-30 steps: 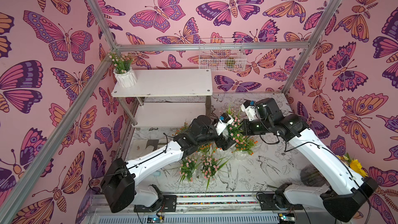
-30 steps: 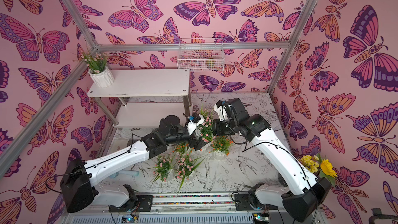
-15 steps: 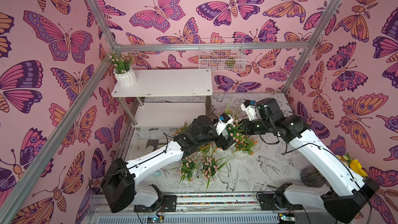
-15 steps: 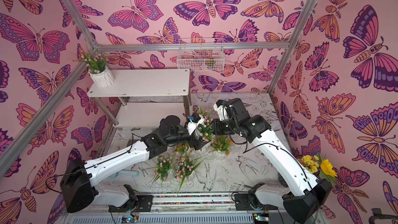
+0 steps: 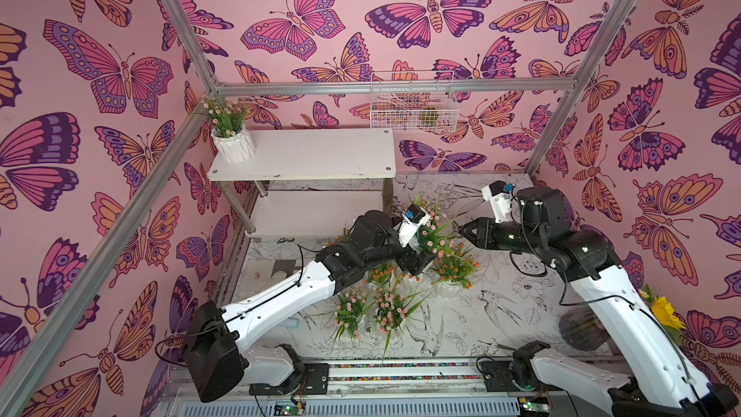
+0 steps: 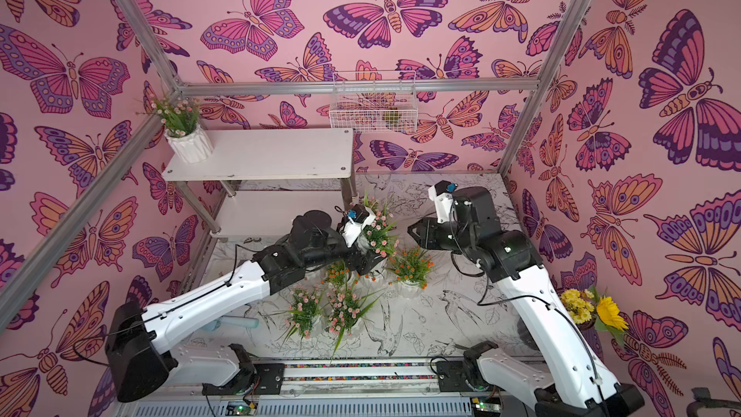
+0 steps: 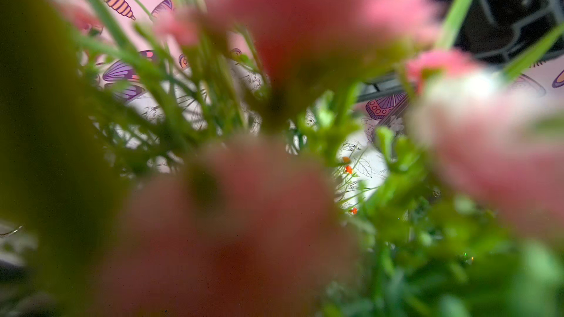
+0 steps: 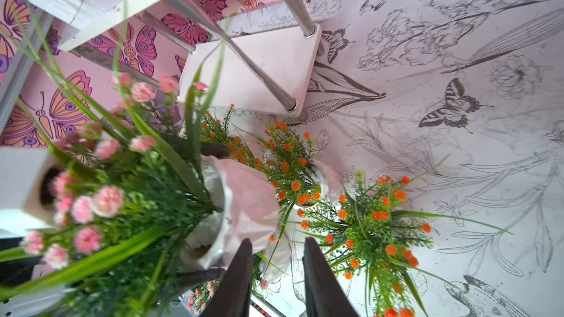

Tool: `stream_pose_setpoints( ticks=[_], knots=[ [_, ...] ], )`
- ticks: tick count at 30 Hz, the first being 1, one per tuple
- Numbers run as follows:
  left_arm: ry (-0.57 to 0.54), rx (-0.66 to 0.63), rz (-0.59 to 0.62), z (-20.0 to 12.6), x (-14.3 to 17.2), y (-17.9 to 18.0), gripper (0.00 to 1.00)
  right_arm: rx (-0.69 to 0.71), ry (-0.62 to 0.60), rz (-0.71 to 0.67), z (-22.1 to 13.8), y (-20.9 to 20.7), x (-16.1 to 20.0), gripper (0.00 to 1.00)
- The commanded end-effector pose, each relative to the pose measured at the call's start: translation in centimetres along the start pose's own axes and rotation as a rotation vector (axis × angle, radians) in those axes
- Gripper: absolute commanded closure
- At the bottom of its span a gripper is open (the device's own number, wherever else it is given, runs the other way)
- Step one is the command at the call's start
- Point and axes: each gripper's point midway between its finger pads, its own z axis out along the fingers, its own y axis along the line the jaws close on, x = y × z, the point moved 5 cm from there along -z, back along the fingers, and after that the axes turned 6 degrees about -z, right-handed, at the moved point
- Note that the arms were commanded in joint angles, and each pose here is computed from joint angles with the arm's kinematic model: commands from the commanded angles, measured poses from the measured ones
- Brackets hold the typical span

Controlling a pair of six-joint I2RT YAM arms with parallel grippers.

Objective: Place the baby's breath potted plants on the rack by color
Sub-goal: Place the baby's breath potted plant on the rack.

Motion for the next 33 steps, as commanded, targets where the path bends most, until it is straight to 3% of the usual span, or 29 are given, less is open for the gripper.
stream_pose_setpoints(
  ticks=[1, 21, 33],
  knots=[
    [-0.095, -0.05, 0.03, -2.3, -4.0, 0.1, 0.47, 0.044, -0.019, 0.027, -0.2, -1.5, 0.7, 0.69],
    [-0.235, -0.272, 0.006, -7.4, -12.9, 5.2, 0.47, 0.022, 0.029, 0.111, 2.5, -3.5, 3.8, 0.69],
    [-0.302, -0.376, -0.01, -8.7, -16.9, 10.4, 0.49, 0.014, 0.045, 0.131, 3.2, -3.9, 4.5, 0.69]
  ],
)
